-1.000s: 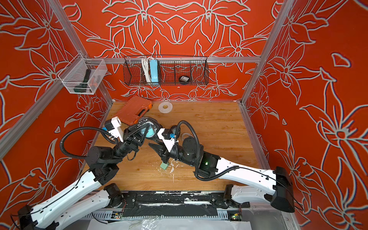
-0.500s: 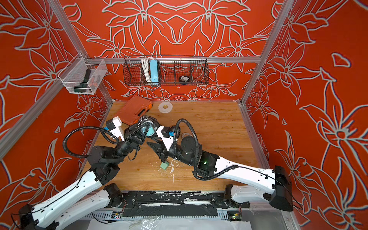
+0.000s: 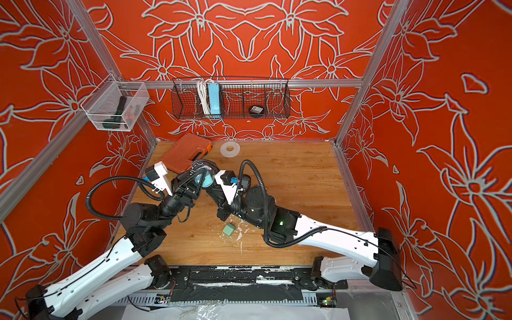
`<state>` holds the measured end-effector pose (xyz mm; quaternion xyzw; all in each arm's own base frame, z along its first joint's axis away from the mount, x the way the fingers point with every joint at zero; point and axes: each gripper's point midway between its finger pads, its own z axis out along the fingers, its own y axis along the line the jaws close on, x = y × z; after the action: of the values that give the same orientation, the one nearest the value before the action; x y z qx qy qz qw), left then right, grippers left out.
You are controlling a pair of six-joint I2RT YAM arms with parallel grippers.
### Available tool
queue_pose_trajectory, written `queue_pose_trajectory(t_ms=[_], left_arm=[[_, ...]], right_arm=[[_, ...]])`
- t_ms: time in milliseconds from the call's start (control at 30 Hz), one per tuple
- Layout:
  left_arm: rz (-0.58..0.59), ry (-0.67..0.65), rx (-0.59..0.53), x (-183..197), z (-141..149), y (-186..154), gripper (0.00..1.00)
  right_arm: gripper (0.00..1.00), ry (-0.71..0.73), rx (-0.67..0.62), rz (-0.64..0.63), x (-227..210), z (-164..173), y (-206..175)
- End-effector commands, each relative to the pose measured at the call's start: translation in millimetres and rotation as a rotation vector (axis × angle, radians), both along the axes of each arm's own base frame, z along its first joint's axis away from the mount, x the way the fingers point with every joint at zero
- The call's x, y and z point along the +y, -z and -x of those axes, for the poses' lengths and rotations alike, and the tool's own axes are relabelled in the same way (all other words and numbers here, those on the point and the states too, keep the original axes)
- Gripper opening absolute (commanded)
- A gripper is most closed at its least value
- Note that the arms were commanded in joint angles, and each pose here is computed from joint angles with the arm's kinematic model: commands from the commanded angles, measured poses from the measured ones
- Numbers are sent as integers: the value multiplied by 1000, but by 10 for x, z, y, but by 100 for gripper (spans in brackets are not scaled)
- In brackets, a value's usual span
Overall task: Pack away charging kits
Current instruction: Zip the zipper on the storage bag.
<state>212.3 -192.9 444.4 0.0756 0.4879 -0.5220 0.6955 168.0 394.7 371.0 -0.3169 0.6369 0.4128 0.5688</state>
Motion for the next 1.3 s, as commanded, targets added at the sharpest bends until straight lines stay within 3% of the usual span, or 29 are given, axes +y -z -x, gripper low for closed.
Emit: queue_pose_trajectory(t_ms=[0,300,800,1267], left_arm=[[8,49,-33,-29,118,-51,0],[16,30,-33,32,142,-73,0],[19,21,-20,60,136,-59,0],[-102,115,88,-110,187,226,0]], right_arm=[[0,51,-3,-25,-28,-91,-135],[0,155,-23,49,-238,-233,70],[0,194,-37,101,-448,-274,274],[0,224,-149,247,-753,-450,273]])
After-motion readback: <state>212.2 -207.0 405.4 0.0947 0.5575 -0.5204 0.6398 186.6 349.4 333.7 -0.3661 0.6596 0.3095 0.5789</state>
